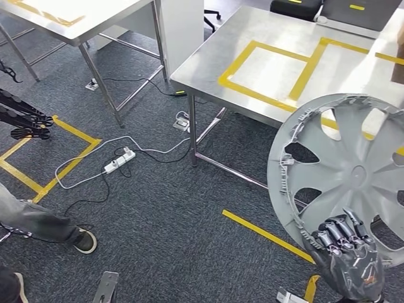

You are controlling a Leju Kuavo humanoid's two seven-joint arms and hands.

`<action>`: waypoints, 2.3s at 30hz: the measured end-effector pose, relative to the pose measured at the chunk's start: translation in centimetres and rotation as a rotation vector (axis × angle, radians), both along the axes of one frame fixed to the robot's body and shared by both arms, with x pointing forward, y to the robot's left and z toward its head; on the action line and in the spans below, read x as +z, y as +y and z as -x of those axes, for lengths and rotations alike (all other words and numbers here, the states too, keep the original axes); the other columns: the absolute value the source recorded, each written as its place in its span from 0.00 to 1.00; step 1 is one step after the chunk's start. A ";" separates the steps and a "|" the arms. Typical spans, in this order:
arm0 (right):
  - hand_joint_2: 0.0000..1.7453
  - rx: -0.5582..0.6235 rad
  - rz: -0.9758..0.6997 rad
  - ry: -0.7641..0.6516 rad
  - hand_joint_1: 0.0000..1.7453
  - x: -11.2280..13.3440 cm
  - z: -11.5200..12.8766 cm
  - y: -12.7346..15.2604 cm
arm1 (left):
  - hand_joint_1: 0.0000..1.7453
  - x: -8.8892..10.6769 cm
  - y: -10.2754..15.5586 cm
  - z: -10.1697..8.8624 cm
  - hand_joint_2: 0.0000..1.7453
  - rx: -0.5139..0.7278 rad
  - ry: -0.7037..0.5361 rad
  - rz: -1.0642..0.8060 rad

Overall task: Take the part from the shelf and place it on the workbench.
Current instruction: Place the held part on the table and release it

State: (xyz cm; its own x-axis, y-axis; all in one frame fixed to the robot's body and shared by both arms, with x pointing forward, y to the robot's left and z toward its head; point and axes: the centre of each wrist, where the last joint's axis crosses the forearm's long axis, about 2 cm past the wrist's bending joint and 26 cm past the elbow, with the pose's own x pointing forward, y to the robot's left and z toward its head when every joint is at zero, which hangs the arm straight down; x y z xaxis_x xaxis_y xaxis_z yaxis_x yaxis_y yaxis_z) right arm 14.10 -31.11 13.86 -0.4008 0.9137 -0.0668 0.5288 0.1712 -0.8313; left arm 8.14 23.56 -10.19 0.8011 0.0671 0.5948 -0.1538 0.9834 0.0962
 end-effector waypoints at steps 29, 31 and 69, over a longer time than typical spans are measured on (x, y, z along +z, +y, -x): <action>1.00 -0.029 -0.022 0.001 1.00 -0.5 -1.2 -0.1 | 0.00 -0.2 0.4 0.6 0.00 0.018 0.010 0.001; 1.00 -0.025 -0.029 0.002 1.00 -0.5 -1.3 -0.1 | 0.00 -0.2 0.4 0.7 0.00 0.021 0.010 0.001; 1.00 -0.067 -0.126 -0.021 1.00 -0.2 -1.8 -0.1 | 0.00 -0.2 0.4 0.9 0.00 0.025 0.007 -0.011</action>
